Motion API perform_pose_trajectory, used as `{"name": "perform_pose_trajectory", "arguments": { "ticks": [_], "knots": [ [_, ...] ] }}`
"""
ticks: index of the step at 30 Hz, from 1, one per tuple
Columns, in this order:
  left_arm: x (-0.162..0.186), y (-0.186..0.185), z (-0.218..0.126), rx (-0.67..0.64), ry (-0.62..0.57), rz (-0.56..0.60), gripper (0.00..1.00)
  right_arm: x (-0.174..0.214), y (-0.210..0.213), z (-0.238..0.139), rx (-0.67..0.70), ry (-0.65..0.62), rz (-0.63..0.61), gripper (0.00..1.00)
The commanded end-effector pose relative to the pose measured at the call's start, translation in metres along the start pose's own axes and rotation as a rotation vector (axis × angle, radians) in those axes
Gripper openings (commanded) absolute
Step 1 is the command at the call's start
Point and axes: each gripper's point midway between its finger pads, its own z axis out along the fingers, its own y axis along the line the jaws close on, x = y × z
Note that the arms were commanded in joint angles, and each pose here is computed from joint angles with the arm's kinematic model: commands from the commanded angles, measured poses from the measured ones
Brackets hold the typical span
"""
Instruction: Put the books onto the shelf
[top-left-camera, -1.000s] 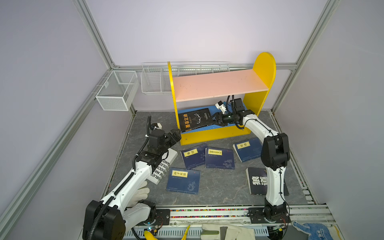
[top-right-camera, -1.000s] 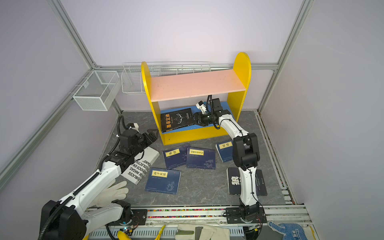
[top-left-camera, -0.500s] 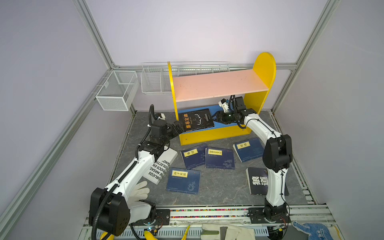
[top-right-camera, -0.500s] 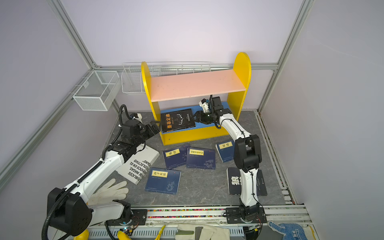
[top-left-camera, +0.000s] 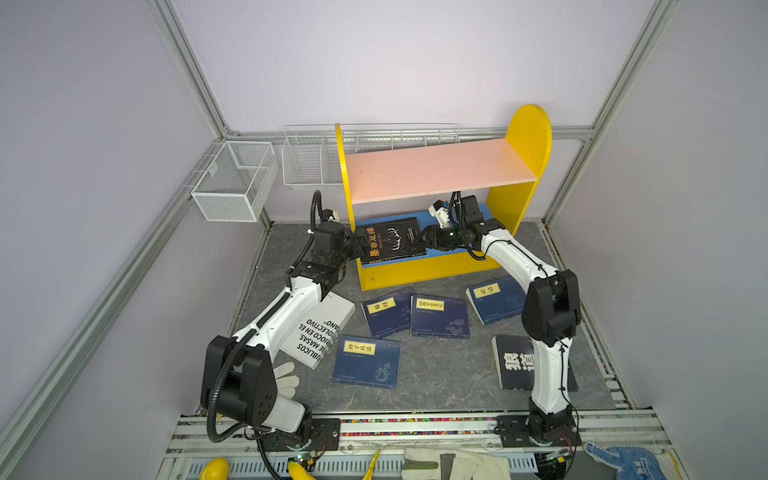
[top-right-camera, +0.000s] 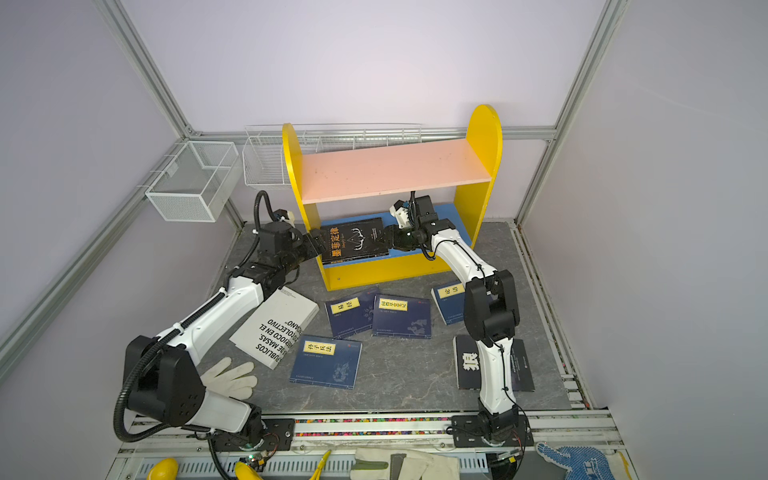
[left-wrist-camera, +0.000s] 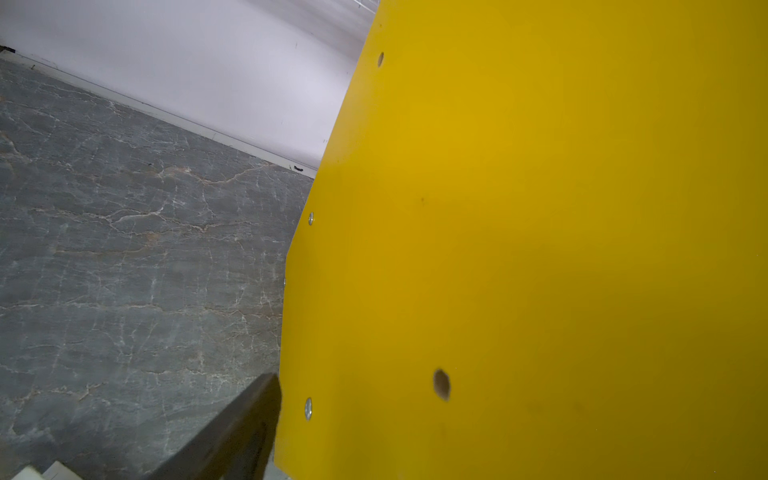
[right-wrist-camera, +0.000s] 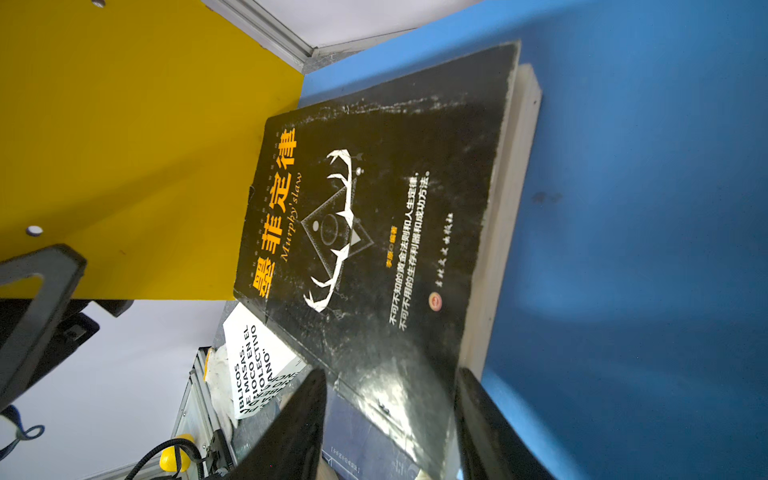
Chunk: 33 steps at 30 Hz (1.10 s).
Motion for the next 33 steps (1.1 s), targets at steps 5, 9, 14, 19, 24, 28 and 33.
{"name": "perform_pose_trajectory", "arguments": {
  "ticks": [5,9,14,19,24,28,33],
  "knots": [
    [-0.027,0.019,0.015,-0.006,-0.057,-0.008,0.83,-0.006,0.011,-0.015,0.033,-0.034,-0.061,0.56],
    [-0.037,0.04,0.027,0.044,-0.038,-0.058,0.78,-0.005,0.01,-0.023,0.049,-0.051,-0.051,0.56],
    [-0.048,0.051,0.041,0.081,-0.023,-0.038,0.77,0.001,0.012,-0.032,0.054,-0.078,-0.037,0.56],
    [-0.055,0.052,0.057,0.125,-0.01,-0.018,0.77,0.008,0.017,-0.041,0.051,-0.085,-0.025,0.56],
    [-0.067,0.07,0.071,0.106,-0.016,-0.044,0.77,0.017,0.023,-0.052,0.055,-0.088,-0.025,0.56],
    [-0.079,0.09,0.068,0.067,-0.045,-0.077,0.77,0.025,0.027,-0.062,0.068,-0.093,-0.026,0.57],
    [-0.09,0.11,0.051,-0.005,-0.091,-0.086,0.79,0.032,0.039,-0.075,0.065,-0.108,-0.039,0.57]
  ]
}}
